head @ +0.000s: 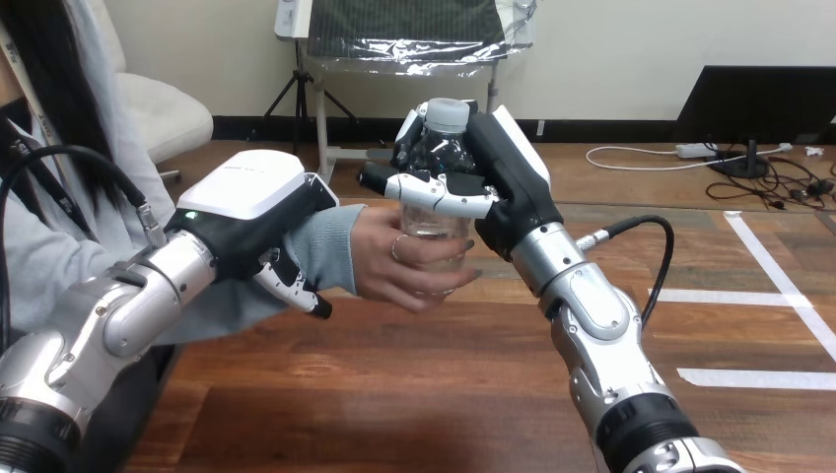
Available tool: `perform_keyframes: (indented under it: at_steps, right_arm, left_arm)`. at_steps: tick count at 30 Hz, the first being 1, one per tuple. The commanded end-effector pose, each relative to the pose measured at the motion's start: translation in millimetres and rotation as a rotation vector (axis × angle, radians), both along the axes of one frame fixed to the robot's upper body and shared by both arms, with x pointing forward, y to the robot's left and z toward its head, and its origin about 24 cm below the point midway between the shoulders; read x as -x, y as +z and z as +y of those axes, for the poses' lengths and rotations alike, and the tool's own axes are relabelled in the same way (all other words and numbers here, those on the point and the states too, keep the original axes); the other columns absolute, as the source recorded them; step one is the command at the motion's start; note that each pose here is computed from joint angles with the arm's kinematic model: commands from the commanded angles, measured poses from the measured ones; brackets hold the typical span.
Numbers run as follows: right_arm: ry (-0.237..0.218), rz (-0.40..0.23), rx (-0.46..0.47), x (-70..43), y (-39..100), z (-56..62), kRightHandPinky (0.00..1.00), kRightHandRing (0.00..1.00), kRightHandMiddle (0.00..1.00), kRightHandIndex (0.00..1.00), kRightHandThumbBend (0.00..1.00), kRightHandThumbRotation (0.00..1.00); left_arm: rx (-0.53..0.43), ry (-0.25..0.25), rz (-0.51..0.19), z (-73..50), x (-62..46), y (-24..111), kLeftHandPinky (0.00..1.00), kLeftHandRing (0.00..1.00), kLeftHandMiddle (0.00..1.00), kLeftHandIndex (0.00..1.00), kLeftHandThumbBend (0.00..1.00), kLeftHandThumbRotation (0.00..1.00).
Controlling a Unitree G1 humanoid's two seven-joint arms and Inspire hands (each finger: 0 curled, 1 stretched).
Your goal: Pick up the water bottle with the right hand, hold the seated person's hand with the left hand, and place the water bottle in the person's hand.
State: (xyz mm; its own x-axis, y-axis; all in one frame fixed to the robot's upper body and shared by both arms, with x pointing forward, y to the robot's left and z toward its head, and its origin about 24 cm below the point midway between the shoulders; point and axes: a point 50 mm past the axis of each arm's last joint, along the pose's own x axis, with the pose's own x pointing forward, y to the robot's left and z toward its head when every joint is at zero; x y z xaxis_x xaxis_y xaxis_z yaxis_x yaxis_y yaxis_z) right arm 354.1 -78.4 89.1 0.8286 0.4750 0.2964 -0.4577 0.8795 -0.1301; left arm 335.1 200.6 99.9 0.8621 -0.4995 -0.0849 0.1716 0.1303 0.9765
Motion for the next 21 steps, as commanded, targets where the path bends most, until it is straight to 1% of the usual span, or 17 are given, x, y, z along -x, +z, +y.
perform_keyframes:
  at_steps: [1, 5, 7, 10, 13, 15, 16, 17, 18, 21]
  right_arm:
    - [0.091, -0.129, -0.059, -0.2, 36.1, 28.9, 0.08, 0.13, 0.20, 0.23, 0.67, 0.00]
    - [0.091, -0.123, -0.051, -0.9, 36.2, 27.9, 0.09, 0.14, 0.21, 0.24, 0.69, 0.00]
    - [0.089, -0.119, -0.040, -1.7, 35.9, 26.9, 0.10, 0.15, 0.22, 0.26, 0.71, 0.02]
    - [0.085, -0.112, -0.028, -2.7, 35.3, 25.7, 0.12, 0.17, 0.26, 0.30, 0.74, 0.08]
    - [0.090, -0.099, -0.028, -3.2, 34.7, 25.0, 0.17, 0.21, 0.31, 0.35, 0.78, 0.15]
    - [0.096, -0.091, -0.031, -3.4, 34.3, 24.5, 0.21, 0.26, 0.36, 0.39, 0.81, 0.19]
    - [0.079, -0.102, 0.000, -3.5, 34.2, 23.5, 0.24, 0.29, 0.39, 0.42, 0.83, 0.22]
    - [0.066, -0.112, 0.023, -3.5, 34.2, 22.9, 0.24, 0.29, 0.39, 0.42, 0.83, 0.22]
    - [0.058, -0.119, 0.038, -3.4, 34.2, 22.5, 0.30, 0.35, 0.43, 0.46, 0.85, 0.29]
    - [0.073, -0.111, 0.031, -3.6, 33.4, 21.2, 0.37, 0.42, 0.49, 0.52, 0.87, 0.34]
  left_arm:
    - [0.044, -0.064, -0.111, -16.4, -9.6, 29.6, 0.19, 0.24, 0.31, 0.29, 0.91, 0.00]
    - [0.039, -0.064, -0.111, -15.5, -9.1, 29.2, 0.19, 0.25, 0.32, 0.30, 0.91, 0.00]
    - [0.038, -0.064, -0.113, -15.0, -8.7, 28.8, 0.19, 0.25, 0.32, 0.31, 0.91, 0.00]
    - [0.031, -0.060, -0.115, -14.6, -8.5, 28.5, 0.20, 0.26, 0.34, 0.33, 0.91, 0.00]
    - [0.026, -0.051, -0.110, -13.8, -8.1, 28.6, 0.22, 0.29, 0.37, 0.36, 0.91, 0.00]
    - [0.024, -0.043, -0.109, -13.4, -7.8, 28.7, 0.25, 0.32, 0.39, 0.39, 0.91, 0.01]
    - [0.038, -0.042, -0.108, -13.0, -7.2, 28.9, 0.27, 0.34, 0.41, 0.41, 0.91, 0.03]
    - [0.048, -0.043, -0.107, -12.7, -6.7, 29.0, 0.27, 0.34, 0.41, 0.41, 0.91, 0.03]
    - [0.055, -0.044, -0.106, -12.5, -6.4, 29.1, 0.32, 0.39, 0.46, 0.46, 0.94, 0.04]
    - [0.061, -0.038, -0.108, -11.7, -5.3, 29.8, 0.38, 0.45, 0.52, 0.52, 0.96, 0.06]
